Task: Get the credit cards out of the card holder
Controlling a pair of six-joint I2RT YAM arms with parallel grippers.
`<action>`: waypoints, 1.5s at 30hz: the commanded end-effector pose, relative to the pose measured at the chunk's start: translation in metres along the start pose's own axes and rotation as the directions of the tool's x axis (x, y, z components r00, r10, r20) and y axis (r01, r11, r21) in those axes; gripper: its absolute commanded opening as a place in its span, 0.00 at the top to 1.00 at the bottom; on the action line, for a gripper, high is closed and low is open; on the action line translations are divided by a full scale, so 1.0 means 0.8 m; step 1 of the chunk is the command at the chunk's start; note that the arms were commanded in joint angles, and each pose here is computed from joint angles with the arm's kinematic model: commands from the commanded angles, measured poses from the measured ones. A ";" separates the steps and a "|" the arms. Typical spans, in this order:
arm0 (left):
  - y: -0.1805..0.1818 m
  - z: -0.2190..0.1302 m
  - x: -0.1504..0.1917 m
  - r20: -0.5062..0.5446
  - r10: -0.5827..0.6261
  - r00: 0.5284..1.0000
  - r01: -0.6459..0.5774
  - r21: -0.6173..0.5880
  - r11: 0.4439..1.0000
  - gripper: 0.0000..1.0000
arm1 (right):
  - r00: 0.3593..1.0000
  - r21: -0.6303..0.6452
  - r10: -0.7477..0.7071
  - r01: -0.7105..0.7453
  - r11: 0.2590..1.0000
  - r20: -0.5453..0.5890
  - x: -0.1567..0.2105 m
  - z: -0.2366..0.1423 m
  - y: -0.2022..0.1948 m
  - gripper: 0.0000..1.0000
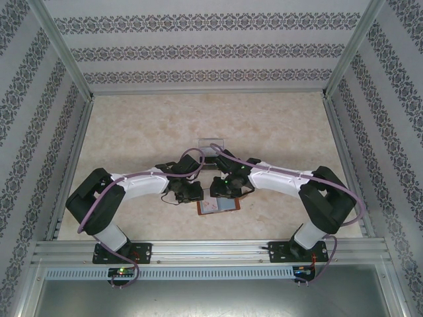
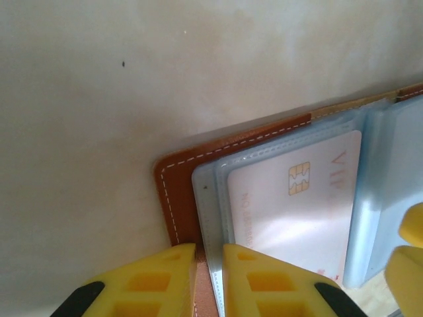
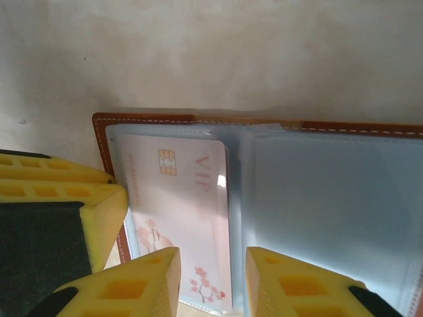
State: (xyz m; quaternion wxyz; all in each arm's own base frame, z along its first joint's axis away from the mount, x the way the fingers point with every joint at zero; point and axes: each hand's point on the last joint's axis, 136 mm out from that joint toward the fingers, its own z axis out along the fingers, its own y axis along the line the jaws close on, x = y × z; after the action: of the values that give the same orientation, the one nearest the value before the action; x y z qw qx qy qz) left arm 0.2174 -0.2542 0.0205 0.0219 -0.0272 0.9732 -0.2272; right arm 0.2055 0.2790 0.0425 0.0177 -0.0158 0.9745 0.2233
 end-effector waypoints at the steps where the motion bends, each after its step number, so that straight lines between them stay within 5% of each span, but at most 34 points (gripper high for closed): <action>1: 0.021 0.011 0.011 -0.018 0.001 1.000 -0.003 -0.082 0.997 0.82 | 0.999 -0.019 0.021 -0.022 1.000 -0.034 0.005 0.013 -0.003 0.68; 27: 0.023 0.013 0.013 -0.023 0.004 1.000 -0.006 -0.083 0.996 0.85 | 1.000 -0.052 0.019 -0.018 0.998 0.010 0.000 -0.001 0.005 0.73; 45: 0.023 0.012 0.012 -0.022 0.002 1.000 -0.004 -0.081 0.997 0.85 | 0.998 -0.060 0.040 -0.042 0.997 -0.044 0.007 0.033 -0.002 0.74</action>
State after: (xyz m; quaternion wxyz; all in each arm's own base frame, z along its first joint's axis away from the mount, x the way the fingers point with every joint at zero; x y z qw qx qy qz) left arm 0.2174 -0.2531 0.0193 0.0244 -0.0268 0.9744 -0.2217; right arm 0.2041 0.2886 0.0254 0.0033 -0.0074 0.9674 0.2533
